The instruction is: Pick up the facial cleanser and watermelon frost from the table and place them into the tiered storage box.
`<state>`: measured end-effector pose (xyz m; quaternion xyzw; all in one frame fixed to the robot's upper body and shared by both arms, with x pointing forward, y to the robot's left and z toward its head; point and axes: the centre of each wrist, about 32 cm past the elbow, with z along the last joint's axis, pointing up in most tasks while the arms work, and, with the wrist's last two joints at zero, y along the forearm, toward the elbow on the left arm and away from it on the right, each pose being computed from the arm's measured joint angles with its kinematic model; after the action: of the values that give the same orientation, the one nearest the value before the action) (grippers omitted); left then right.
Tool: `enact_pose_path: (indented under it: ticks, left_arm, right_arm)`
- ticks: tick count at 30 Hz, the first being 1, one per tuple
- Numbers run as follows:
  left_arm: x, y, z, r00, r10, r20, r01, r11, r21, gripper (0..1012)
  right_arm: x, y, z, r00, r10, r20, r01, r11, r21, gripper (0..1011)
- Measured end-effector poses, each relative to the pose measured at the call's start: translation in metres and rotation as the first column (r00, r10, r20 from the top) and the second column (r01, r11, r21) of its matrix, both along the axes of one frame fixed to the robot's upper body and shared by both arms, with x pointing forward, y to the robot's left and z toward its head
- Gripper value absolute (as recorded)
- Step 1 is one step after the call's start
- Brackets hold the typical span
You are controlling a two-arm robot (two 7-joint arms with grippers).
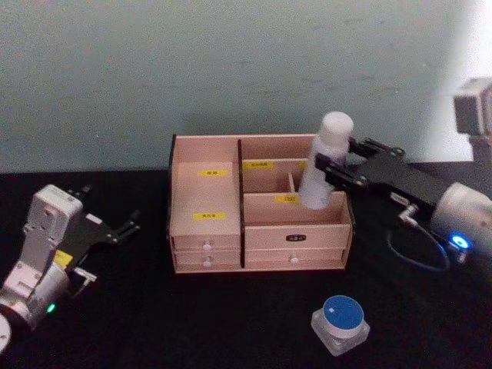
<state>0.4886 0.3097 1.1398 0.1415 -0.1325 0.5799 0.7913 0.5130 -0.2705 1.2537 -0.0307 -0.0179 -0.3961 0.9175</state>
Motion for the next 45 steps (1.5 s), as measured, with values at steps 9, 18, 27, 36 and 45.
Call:
enact_pose_path:
  ticks: [9, 18, 27, 36, 45]
  left_arm:
    - [0.0000, 0.0000, 0.0000, 1.0000, 0.000, 0.000, 0.000, 1.0000, 0.000, 1001]
    - [0.0000, 0.0000, 0.0000, 1.0000, 0.000, 0.000, 0.000, 1.0000, 0.000, 1001]
    - [0.0000, 0.0000, 0.0000, 1.0000, 0.000, 0.000, 0.000, 1.0000, 0.000, 1001]
    - [0.0000, 0.0000, 0.0000, 1.0000, 0.000, 0.000, 0.000, 1.0000, 0.000, 1001]
    - [0.0000, 0.0000, 0.0000, 1.0000, 0.000, 0.000, 0.000, 1.0000, 0.000, 1001]
  right_arm:
    - [0.032, 0.023, 0.002, 1.000, -0.001, -0.009, 0.001, 1.000, -0.008, 589]
    - [0.050, 0.035, -0.002, 0.999, -0.013, -0.044, 0.013, 1.000, -0.015, 589]
    - [0.062, 0.039, -0.007, 0.997, -0.029, -0.071, 0.028, 0.999, -0.020, 589]
    - [0.070, 0.042, -0.009, 0.996, -0.034, -0.078, 0.032, 0.999, -0.026, 589]
    - [0.076, 0.045, -0.011, 0.996, -0.037, -0.082, 0.035, 0.999, -0.030, 589]
